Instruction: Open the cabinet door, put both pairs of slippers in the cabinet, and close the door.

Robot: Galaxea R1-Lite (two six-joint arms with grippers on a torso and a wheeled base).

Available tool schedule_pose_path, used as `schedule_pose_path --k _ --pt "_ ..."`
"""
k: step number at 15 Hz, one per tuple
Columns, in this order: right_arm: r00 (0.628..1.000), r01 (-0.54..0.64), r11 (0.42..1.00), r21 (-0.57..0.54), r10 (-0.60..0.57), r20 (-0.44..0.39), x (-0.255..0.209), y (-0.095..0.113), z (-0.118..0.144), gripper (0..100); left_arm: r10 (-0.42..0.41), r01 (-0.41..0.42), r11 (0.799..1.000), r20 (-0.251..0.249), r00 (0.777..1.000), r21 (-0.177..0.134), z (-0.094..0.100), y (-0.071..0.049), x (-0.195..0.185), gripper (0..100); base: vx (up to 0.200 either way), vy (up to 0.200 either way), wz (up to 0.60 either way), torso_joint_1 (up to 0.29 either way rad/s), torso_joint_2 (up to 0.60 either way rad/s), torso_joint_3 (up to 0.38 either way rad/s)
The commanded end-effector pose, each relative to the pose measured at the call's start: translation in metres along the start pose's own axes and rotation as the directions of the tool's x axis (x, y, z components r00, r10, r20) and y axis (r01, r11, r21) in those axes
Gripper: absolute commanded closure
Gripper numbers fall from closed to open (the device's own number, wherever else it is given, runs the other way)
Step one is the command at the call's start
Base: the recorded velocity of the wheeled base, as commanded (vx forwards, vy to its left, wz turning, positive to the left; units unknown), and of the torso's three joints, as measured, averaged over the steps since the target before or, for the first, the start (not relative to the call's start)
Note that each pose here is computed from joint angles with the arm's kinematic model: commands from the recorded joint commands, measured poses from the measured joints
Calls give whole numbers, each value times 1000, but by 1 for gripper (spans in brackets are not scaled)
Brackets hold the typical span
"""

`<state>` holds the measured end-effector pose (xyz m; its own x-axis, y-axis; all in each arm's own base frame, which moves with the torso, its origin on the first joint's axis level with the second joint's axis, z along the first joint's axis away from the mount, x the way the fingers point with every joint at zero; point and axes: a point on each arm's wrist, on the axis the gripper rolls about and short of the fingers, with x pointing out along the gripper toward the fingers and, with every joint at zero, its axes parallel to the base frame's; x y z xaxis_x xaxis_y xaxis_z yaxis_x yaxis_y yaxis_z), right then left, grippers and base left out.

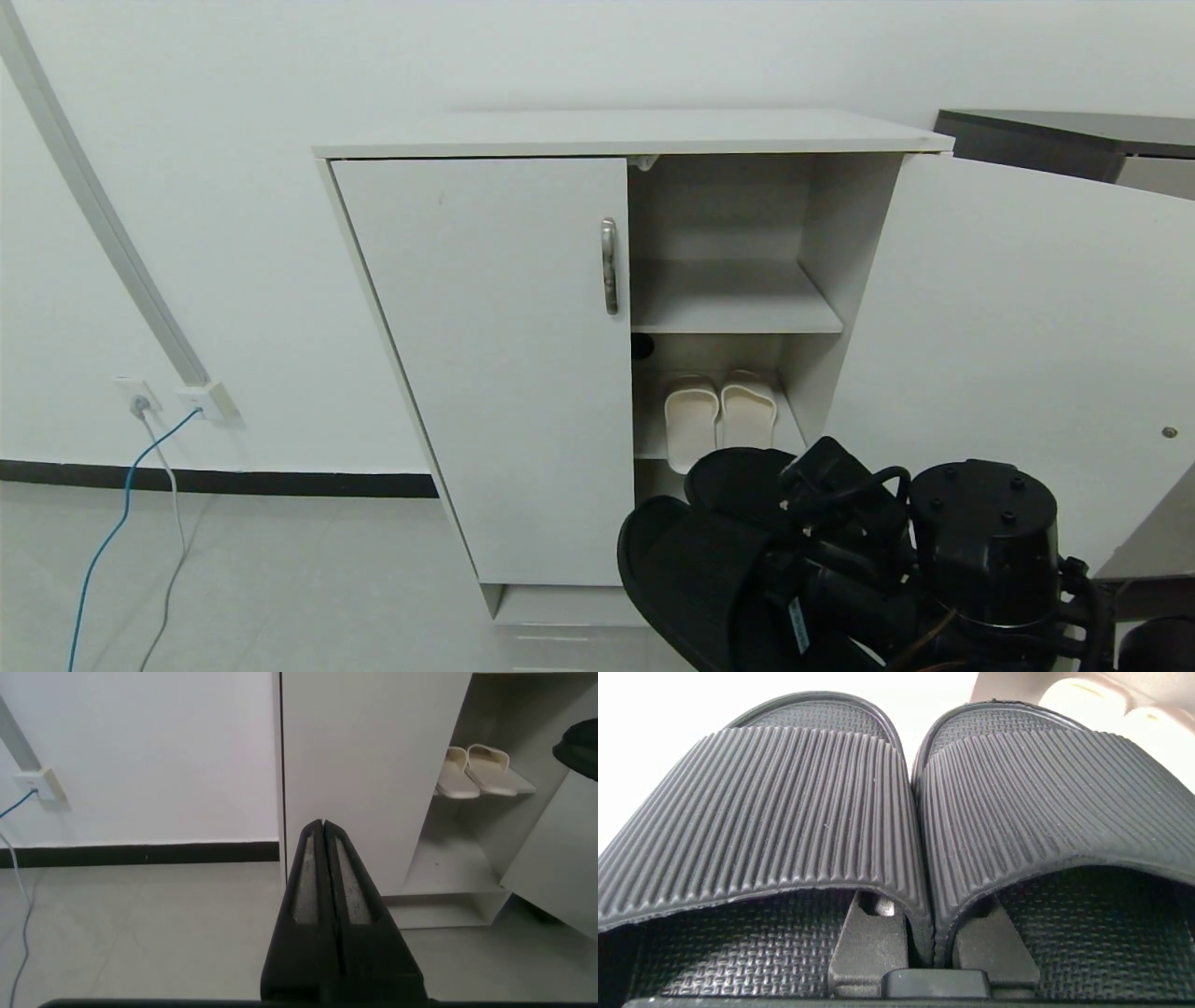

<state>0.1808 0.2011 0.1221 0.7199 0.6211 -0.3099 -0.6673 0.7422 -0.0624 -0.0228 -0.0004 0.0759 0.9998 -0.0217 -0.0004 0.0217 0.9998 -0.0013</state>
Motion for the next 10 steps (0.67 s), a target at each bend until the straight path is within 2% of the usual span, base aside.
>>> schedule_pose_path --k 1,8,9,10 --pt "1000 -4 1000 0 4 -1 0 0 0 100 0 0 1000 2 1000 0 0 0 0 100 0 0 0 0 0 0" --pt "1000 -2 1000 -1 2 11 0 1 1 100 2 -2 1000 0 1000 1 0 0 0 100 0 0 0 0 0 0" --pt "1000 4 1000 0 -4 14 1 0 1 100 0 0 1000 0 1000 1 0 0 0 100 0 -200 0 2 12 7" --pt "1000 3 1000 -2 -3 10 4 2 0 100 0 0 1000 0 1000 1 0 0 0 100 0 0 0 0 0 0"
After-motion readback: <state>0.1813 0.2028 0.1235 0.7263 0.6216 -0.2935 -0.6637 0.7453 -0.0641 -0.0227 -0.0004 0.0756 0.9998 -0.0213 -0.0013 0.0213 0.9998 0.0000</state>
